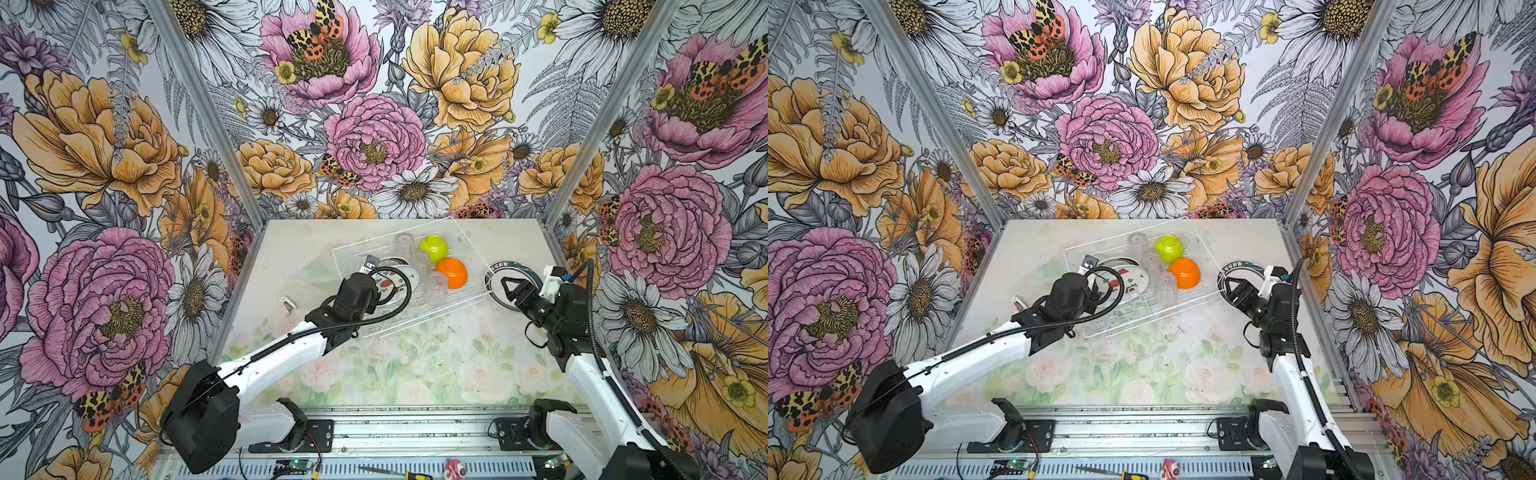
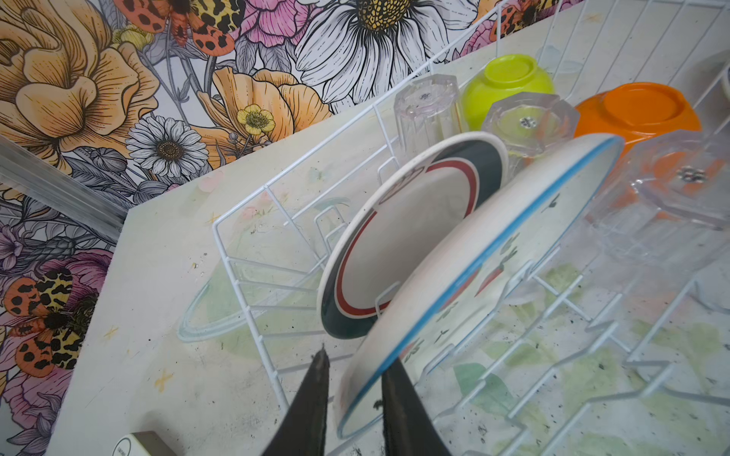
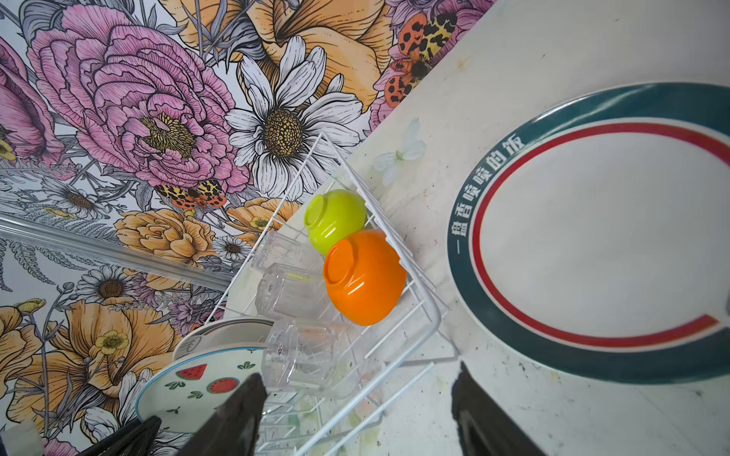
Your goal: Unload the mixed dishes from the dish rack
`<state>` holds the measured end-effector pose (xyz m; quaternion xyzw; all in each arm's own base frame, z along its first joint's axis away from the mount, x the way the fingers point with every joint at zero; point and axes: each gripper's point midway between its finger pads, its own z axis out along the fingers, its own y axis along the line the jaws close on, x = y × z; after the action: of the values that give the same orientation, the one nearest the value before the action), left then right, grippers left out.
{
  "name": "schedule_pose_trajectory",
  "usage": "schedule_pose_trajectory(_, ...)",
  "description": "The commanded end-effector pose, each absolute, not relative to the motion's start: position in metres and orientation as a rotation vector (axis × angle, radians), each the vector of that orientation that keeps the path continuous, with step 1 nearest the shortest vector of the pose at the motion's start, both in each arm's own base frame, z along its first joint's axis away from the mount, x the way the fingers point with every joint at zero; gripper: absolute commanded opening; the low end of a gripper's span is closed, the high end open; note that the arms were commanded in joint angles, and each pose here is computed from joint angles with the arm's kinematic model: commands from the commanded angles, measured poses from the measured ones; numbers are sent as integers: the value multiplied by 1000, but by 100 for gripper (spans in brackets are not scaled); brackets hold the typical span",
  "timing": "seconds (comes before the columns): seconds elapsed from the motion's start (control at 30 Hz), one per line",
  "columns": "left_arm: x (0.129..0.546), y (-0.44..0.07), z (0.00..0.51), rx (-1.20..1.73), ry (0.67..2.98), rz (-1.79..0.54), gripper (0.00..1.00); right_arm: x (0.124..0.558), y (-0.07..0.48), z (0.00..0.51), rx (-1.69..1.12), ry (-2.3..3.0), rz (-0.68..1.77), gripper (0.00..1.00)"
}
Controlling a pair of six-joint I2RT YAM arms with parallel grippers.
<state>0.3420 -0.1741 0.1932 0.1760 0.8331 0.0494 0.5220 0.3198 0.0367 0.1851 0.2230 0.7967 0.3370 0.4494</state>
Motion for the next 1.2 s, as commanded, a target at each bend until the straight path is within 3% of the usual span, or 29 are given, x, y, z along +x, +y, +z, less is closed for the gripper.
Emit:
schedule_pose_trajectory(0.0,347,-164,216,324,1925,102,23,325,36,197,541,1941,824,76)
schedule_pose_trajectory(1.17,335,-160,239,240,1868,-36,15,321,36,199,544,1929,820,76)
